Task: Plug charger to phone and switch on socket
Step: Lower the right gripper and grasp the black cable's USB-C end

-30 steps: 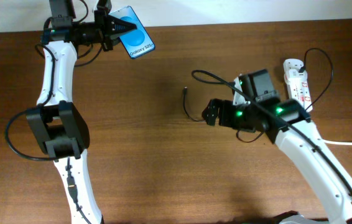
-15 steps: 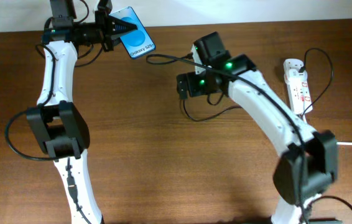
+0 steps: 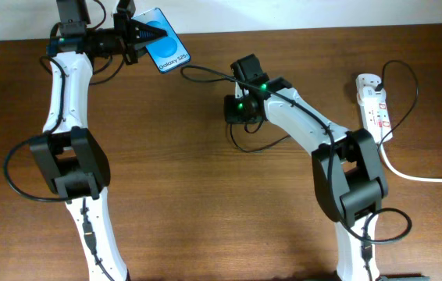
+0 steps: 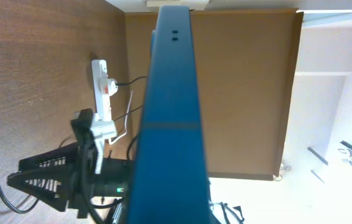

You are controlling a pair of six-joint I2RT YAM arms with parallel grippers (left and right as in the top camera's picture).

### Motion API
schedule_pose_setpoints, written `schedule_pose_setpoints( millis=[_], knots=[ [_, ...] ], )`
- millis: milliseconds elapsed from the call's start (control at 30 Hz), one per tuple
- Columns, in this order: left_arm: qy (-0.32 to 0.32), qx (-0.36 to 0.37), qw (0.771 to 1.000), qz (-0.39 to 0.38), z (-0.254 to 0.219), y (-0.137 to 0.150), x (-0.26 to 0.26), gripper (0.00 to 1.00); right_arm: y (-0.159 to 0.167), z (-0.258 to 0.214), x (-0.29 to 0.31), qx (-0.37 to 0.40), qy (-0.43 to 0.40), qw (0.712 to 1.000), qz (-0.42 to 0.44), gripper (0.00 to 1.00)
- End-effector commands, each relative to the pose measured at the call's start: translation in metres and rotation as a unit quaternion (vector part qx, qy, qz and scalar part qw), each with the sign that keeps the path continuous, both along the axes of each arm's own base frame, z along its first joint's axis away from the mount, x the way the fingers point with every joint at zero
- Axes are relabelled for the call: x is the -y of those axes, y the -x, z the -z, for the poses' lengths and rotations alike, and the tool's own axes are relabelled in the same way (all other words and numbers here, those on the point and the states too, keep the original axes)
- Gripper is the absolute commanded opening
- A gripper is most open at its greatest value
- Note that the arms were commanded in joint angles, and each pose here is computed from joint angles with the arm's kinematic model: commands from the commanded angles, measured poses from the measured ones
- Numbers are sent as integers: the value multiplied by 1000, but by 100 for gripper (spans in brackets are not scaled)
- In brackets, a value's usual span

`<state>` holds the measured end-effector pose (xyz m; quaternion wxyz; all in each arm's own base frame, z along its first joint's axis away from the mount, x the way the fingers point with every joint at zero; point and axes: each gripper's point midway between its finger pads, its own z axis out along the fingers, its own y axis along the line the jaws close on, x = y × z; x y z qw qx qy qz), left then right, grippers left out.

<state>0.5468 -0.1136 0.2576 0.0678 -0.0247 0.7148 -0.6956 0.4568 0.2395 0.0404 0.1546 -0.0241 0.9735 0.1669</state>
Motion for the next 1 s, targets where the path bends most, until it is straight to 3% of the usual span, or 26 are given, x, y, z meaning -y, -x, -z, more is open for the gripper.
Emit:
schedule_pose_setpoints(
  millis=[0,467,500,567,600,700,833,967],
  knots=[
    [9,32,999,11,-21,8,-1,0,-2,14,-6,-12,-6,1000,3,32],
    [9,32,999,11,-21,8,-1,0,2,54,-6,-46,-3,999,12,24],
    [9,32,999,11,-21,8,-1,0,2,53,-7,-45,-3,999,12,22],
    [9,32,999,11,-21,8,-1,0,4,53,-5,-50,-1,999,12,4],
    [9,32,999,11,-21,8,-1,0,6,48,-3,-51,0,999,12,4],
    [5,37,999,7,-20,7,-2,0,9,4,-11,-27,-37,998,-40,4],
    [9,35,999,12,-21,9,-1,0,26,-126,-10,55,-157,976,-139,4],
    [9,32,999,12,-20,9,0,0,64,-207,25,104,-164,969,-155,4]
  ],
)
